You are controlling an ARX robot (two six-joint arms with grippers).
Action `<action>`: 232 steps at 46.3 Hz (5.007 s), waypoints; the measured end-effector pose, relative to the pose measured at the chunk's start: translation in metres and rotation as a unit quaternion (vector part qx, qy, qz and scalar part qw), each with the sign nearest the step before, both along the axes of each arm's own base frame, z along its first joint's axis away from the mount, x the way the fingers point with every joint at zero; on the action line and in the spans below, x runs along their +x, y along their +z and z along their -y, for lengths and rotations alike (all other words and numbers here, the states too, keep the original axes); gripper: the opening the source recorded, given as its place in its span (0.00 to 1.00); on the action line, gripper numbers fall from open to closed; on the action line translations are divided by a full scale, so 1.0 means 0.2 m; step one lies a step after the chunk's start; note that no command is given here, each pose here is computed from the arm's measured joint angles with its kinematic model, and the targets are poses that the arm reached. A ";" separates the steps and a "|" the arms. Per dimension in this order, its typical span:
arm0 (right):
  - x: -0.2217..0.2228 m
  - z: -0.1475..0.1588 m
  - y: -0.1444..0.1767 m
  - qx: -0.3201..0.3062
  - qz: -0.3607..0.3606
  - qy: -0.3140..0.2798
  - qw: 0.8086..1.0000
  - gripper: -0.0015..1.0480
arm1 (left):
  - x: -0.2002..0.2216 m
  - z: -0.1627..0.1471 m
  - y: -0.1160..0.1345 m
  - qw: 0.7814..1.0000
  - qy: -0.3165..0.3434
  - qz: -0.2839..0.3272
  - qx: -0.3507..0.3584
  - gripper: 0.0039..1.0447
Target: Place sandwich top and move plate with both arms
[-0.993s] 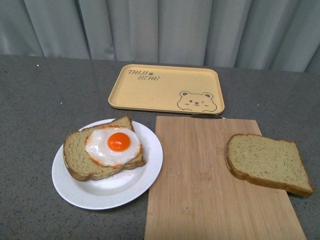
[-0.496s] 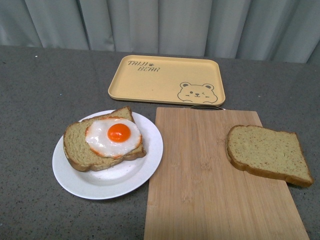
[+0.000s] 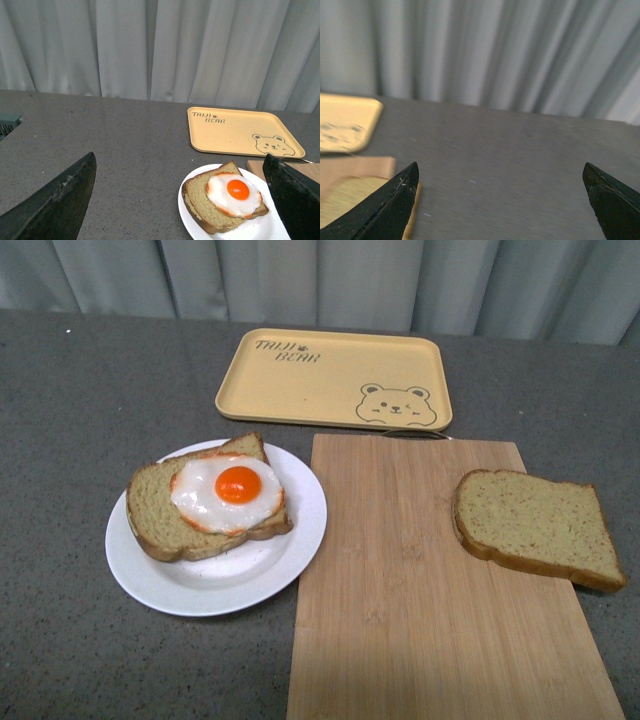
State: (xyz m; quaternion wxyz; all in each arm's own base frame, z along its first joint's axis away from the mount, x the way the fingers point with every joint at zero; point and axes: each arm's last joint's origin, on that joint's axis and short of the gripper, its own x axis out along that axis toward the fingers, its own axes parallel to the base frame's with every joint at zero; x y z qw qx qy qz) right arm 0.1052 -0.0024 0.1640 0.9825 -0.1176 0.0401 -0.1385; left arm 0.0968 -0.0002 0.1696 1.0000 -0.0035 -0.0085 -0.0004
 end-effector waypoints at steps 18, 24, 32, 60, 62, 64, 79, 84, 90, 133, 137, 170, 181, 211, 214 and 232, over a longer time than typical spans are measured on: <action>0.57 0.28 -0.14 0.201 -0.220 0.051 0.953 0.91 | 0.00 0.00 0.00 1.000 -0.001 0.000 0.000 0.94; 0.71 0.34 -0.27 0.305 -0.274 0.067 0.909 0.91 | 0.00 0.00 0.00 1.000 -0.001 0.000 0.000 0.94; 0.81 0.36 -0.42 0.376 -0.317 0.101 0.865 0.91 | 0.00 0.00 0.00 1.000 0.000 0.000 0.000 0.94; 1.01 0.21 -0.69 0.481 -0.368 0.108 0.788 0.56 | 0.00 0.00 0.00 1.000 -0.001 0.000 0.000 0.94; 1.02 0.21 -0.69 0.482 -0.369 0.107 0.787 0.49 | 0.00 0.00 0.00 1.000 0.000 0.000 0.000 0.94; 1.02 0.21 -0.70 0.485 -0.369 0.106 0.786 0.41 | 0.00 0.00 0.00 1.000 -0.001 0.000 0.000 0.94; 1.00 0.23 -0.62 0.491 -0.382 0.126 0.773 0.01 | 0.00 0.00 0.00 1.000 -0.001 0.000 0.000 0.94; 1.00 0.24 -0.55 0.491 -0.378 0.151 0.770 0.01 | 0.00 0.00 0.00 1.000 -0.001 0.000 0.000 0.94; 1.00 0.22 -0.44 0.489 -0.368 0.191 0.767 0.01 | 0.00 0.00 0.00 1.000 -0.001 0.000 0.000 0.94; 1.33 -0.78 -0.36 0.461 -0.413 0.448 0.645 0.01 | 0.00 0.00 0.00 1.000 -0.001 0.000 0.000 0.94; 1.37 -0.83 -0.39 0.461 -0.422 0.449 0.639 0.01 | 0.00 0.00 0.00 1.000 0.000 0.000 0.000 0.94; 1.47 -0.78 -0.49 0.282 -0.243 0.306 0.876 0.38 | 0.00 0.00 0.00 1.000 0.000 0.000 0.000 0.94; 1.08 -0.41 -0.24 0.136 0.051 0.132 0.981 0.01 | 0.00 0.00 0.00 1.000 0.000 -0.001 0.000 0.94; 0.43 -0.08 -0.09 0.120 0.026 0.137 0.983 0.01 | 0.00 0.00 0.00 1.000 -0.001 0.000 0.000 0.94; 0.39 -0.08 -0.08 0.120 0.028 0.139 0.983 0.01 | 0.00 0.00 0.00 1.000 -0.001 0.000 0.000 0.94; 0.23 -0.01 -0.01 0.120 0.031 0.137 0.983 0.01 | 0.00 0.00 0.00 1.000 -0.001 0.000 0.000 0.94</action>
